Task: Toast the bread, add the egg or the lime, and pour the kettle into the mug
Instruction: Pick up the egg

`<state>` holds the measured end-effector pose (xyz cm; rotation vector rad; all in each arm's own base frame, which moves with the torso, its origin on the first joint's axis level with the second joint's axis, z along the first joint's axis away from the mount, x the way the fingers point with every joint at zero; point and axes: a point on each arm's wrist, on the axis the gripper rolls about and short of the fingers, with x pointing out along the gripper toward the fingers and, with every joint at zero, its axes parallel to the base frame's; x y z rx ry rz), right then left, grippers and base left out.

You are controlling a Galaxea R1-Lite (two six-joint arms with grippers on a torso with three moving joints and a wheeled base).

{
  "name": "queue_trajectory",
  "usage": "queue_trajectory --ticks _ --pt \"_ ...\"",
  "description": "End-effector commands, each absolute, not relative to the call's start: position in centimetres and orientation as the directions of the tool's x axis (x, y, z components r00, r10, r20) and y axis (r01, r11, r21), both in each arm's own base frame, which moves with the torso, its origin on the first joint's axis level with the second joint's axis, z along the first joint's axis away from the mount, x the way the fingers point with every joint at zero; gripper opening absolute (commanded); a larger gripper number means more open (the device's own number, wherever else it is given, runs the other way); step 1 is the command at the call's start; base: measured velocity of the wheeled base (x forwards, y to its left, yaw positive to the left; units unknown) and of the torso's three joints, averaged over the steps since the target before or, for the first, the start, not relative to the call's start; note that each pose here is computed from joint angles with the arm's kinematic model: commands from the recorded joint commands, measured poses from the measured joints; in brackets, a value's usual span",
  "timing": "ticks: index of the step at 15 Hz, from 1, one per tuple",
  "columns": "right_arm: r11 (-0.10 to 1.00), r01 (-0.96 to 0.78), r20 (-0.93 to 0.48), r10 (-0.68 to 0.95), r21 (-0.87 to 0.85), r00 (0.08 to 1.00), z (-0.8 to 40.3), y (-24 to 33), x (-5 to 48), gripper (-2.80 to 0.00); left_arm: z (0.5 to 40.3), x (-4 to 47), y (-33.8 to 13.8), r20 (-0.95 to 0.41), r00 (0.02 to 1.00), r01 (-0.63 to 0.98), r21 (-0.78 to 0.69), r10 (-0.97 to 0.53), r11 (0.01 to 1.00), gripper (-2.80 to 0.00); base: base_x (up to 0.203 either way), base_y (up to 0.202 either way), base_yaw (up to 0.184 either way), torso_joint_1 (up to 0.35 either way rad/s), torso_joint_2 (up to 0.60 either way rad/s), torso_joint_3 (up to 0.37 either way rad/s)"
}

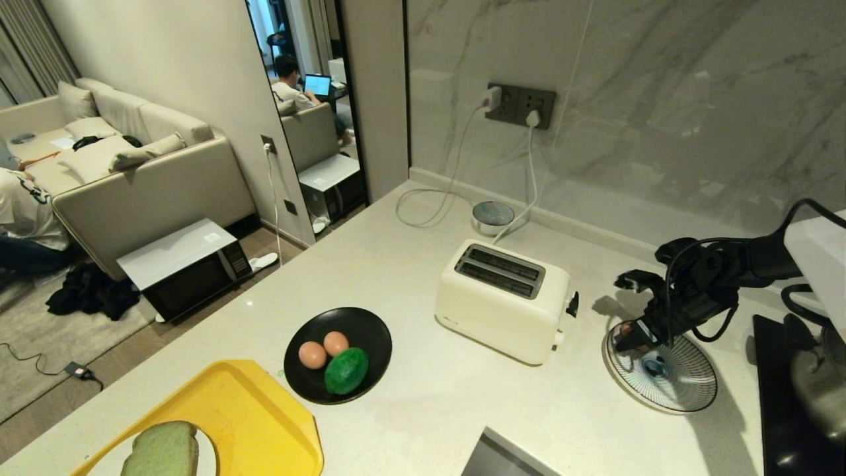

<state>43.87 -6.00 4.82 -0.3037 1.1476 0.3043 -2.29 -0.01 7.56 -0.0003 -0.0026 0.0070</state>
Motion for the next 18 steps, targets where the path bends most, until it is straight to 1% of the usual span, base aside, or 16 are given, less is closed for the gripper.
queue_trajectory --ticks 1,11,18 --pt "0.917 -0.391 -0.925 0.083 -0.076 0.372 4.7 -6.0 43.8 -2.80 7.6 -2.3 0.0 0.003 1.000 -0.008 -0.002 0.008 1.000 -2.80 0.000 0.000 0.000 0.000 0.00 0.000" --pt "0.919 -0.388 -0.926 0.083 -0.072 0.369 4.9 -6.1 43.6 -2.80 7.6 -2.3 0.0 0.003 1.000 -0.008 -0.001 0.008 1.000 -2.80 0.000 0.000 0.000 0.000 0.00 0.000" --pt "0.921 -0.379 -0.911 0.078 -0.089 0.404 7.5 -6.2 42.4 -2.80 7.6 -2.3 0.0 0.003 1.000 -0.008 -0.002 0.008 1.000 -2.80 0.000 0.000 0.000 0.000 0.00 0.000"
